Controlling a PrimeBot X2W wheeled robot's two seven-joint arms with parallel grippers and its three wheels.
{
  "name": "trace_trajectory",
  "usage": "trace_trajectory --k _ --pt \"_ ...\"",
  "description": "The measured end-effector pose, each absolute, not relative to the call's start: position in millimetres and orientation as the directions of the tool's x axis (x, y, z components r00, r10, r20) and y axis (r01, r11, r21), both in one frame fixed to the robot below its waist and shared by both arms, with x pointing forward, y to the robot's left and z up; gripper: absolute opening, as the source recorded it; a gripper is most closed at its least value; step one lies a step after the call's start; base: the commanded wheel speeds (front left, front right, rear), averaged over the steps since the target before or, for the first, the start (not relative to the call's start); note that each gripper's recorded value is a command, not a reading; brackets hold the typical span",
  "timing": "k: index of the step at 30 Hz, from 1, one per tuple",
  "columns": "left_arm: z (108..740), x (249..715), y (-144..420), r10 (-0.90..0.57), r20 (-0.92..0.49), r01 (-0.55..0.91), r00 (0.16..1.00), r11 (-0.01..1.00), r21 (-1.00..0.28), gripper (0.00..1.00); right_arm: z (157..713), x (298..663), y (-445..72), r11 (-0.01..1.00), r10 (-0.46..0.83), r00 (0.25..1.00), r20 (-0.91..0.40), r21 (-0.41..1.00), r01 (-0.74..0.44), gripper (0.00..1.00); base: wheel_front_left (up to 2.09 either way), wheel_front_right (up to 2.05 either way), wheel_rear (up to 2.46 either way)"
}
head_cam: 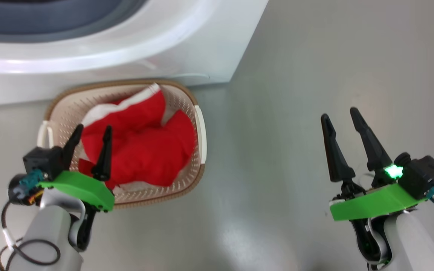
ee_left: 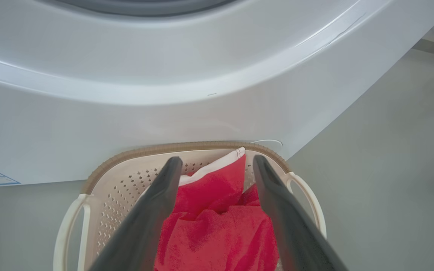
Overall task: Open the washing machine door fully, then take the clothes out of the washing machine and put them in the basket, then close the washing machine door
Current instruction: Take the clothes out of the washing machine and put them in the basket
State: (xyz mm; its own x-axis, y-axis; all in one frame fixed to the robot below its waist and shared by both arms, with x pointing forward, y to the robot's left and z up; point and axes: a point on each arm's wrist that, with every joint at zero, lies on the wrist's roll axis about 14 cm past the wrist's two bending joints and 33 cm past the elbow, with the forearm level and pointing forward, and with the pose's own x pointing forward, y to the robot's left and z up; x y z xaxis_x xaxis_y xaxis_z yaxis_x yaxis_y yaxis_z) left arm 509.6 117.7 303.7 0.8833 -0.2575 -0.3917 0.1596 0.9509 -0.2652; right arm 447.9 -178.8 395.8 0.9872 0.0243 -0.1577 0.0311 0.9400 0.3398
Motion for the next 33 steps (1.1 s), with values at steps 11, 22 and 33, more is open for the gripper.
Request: trace_trajectory --k 11,22,33 --pt "376.6 497.7 125.1 -0.238 -0.228 0.179 0.944 0.951 -0.25 1.0 424.0 425.6 -176.9 0.947 0.028 0.993 -0.113 0.32 0.009 1.0 0.0 0.0 0.0" --pt "434.6 472.3 140.5 -0.192 -0.091 0.168 0.977 0.961 -0.219 1.0 442.6 400.7 -179.7 0.949 0.016 0.996 -0.084 0.315 0.011 1.0 0.0 0.0 0.0" --pt "466.5 440.2 157.4 -0.137 -0.014 0.132 0.99 0.973 -0.188 1.0 451.3 381.2 -177.1 0.949 0.022 0.997 -0.07 0.314 0.002 1.0 0.0 0.0 0.0"
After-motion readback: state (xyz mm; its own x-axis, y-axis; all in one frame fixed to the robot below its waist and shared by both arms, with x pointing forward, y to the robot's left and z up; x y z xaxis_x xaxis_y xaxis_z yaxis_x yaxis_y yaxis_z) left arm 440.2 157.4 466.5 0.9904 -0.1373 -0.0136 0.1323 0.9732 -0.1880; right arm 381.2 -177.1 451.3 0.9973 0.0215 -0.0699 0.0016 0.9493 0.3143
